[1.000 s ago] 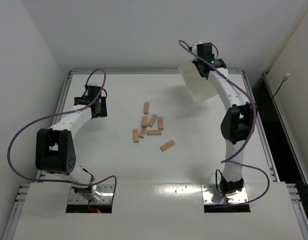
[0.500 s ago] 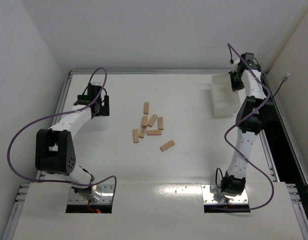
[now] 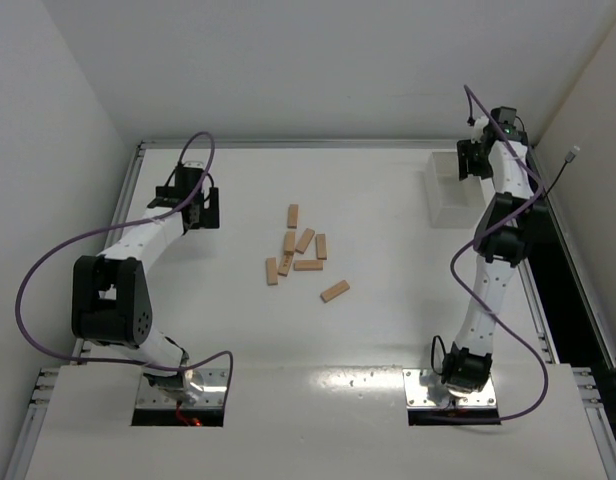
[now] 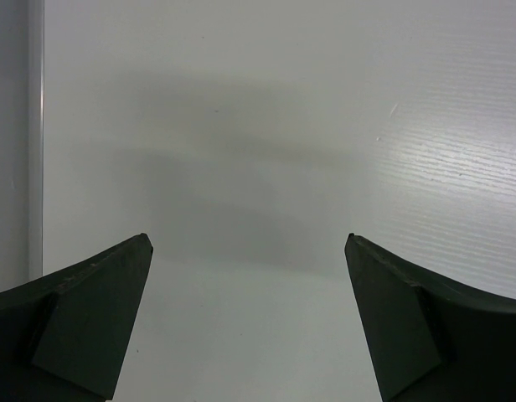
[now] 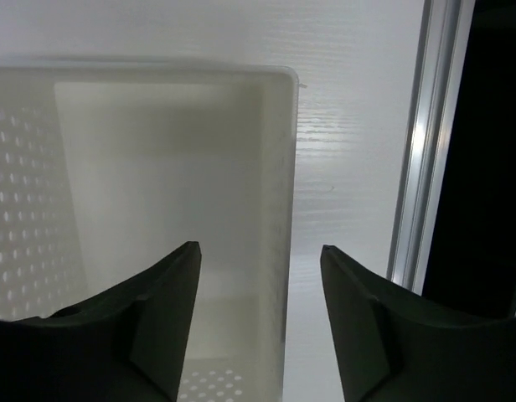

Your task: Build the wood block tower

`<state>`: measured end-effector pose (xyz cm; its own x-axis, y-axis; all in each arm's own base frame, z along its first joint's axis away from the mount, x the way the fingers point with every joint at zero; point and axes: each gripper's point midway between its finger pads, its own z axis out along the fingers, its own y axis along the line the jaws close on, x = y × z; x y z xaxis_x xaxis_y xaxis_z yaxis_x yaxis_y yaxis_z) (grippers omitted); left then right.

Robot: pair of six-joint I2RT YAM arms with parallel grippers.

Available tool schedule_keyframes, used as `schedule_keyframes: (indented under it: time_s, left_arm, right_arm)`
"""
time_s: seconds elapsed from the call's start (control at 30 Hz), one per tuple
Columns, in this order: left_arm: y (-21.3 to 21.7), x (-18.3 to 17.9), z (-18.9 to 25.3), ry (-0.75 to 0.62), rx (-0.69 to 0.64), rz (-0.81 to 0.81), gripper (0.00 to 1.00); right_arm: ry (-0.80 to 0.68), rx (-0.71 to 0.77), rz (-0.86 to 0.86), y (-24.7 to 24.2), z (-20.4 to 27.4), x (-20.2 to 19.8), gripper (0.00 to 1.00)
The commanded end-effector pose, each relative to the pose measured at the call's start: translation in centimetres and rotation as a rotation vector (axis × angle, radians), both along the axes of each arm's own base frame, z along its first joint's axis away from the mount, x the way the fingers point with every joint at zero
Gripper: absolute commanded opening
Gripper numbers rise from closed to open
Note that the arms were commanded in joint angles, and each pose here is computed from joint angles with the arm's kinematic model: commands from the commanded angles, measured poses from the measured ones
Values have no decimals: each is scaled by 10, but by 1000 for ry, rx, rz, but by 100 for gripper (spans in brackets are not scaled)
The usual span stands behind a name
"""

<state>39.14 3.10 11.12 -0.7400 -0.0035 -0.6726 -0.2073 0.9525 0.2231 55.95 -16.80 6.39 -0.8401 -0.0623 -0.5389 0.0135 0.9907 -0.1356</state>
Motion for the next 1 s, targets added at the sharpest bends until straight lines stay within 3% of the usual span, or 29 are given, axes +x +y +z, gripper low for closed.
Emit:
schedule_keyframes:
  time_s: [0.0, 0.03, 0.13, 0.33, 0.53, 0.83, 0.97]
  left_arm:
    - [5, 15, 19, -74, -6, 35, 100]
    - [6, 15, 19, -75, 0, 41, 100]
    - [6, 17, 28, -109, -10, 49, 100]
    - [7, 14, 27, -134, -24, 76, 100]
    - [8, 7, 28, -146, -24, 89, 100]
    - [-5, 2, 25, -138, -44, 56, 100]
    - [-19, -4, 29, -129, 25, 53, 100]
  right_arm:
    - [-93, 8, 16, 3, 28, 18, 58]
    - [-88, 29, 18, 7, 26, 15, 67]
    - [-110, 31, 9, 11, 41, 3, 71]
    - [-255, -61, 32, 52, 109, -25, 72]
    - [-333, -72, 54, 83, 134, -61, 73]
    - [-306, 30, 378, 239, 123, -115, 72]
    - [-237, 86, 413, 299, 98, -124, 72]
